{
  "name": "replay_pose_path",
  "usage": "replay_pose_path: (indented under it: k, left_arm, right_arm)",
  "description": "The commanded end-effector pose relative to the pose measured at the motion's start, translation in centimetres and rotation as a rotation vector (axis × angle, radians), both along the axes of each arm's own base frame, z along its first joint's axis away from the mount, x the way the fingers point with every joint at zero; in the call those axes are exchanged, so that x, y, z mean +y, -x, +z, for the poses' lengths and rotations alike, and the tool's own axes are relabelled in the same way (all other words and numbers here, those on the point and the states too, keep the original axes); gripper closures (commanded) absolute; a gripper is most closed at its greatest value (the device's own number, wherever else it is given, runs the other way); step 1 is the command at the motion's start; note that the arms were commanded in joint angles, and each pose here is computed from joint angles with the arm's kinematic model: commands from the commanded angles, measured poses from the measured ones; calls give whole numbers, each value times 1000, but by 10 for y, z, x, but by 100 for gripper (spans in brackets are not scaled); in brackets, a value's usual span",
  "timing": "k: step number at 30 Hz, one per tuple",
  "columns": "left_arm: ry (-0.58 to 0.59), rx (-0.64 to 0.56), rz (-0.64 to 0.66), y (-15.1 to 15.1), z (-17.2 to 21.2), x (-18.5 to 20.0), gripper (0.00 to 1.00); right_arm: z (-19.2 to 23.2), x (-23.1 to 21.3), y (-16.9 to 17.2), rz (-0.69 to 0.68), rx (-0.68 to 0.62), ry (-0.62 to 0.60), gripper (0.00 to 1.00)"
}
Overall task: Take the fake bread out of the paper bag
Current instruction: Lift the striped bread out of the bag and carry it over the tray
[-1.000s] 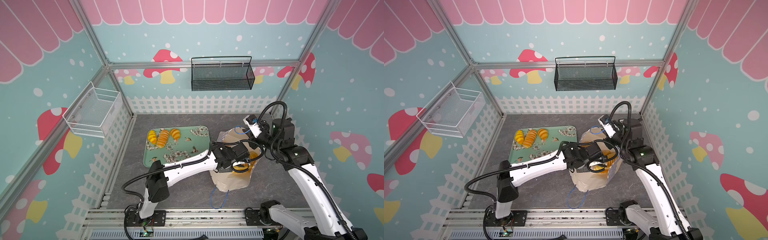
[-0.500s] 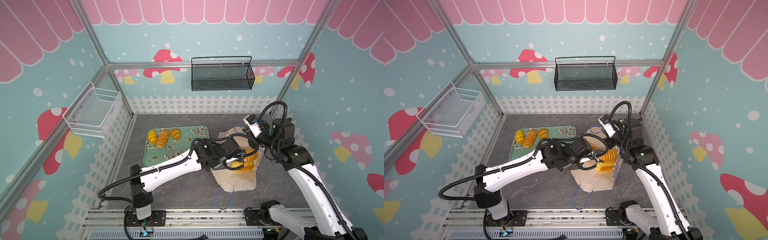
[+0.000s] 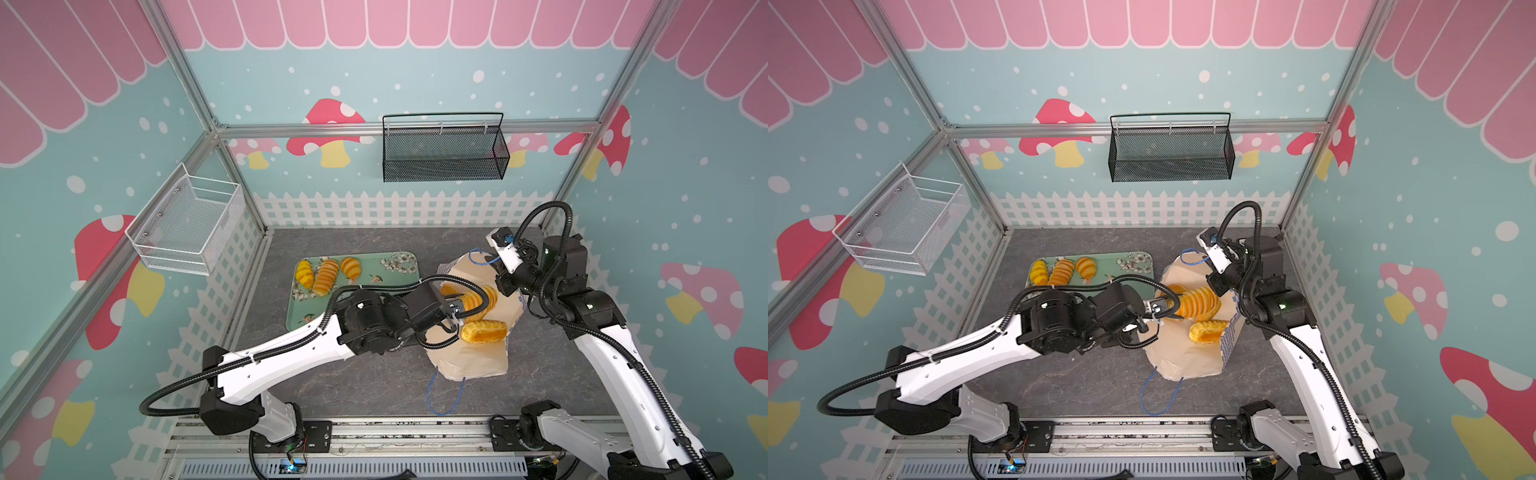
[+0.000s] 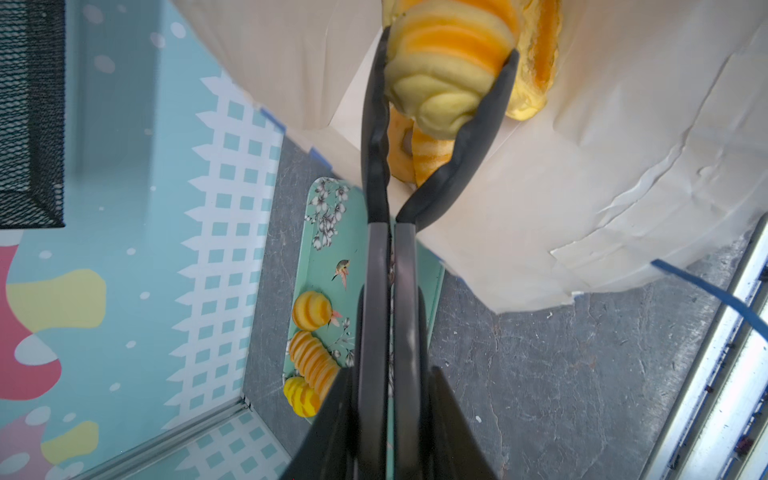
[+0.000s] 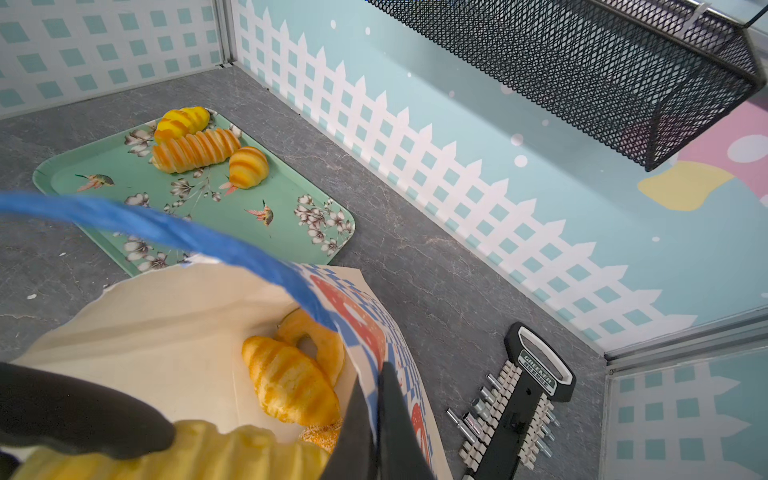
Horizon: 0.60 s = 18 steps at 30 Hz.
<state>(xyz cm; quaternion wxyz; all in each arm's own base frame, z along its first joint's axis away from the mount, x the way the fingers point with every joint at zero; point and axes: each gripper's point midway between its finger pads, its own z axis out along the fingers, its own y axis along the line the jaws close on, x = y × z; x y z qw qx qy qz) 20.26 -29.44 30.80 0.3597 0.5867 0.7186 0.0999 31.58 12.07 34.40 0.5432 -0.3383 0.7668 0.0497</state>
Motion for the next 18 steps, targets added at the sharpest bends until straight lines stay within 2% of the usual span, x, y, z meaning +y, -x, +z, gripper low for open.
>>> replay_pose_path:
  k: [1,7,12,18]
  left_arm:
    - [83,-48,63,3,24,24,99]
    - [203,-80,100,12,47,55,100]
    - [331,-73,111,23,66,72,100]
    - [496,-128,143,26,85,95,100]
  right_arm:
    - [20,4,-5,7,-67,-24,100]
    - [19,4,-10,-5,-66,-23,100]
    - [19,4,-15,-12,-68,-20,100]
    - [16,4,-18,-17,-63,-20,100]
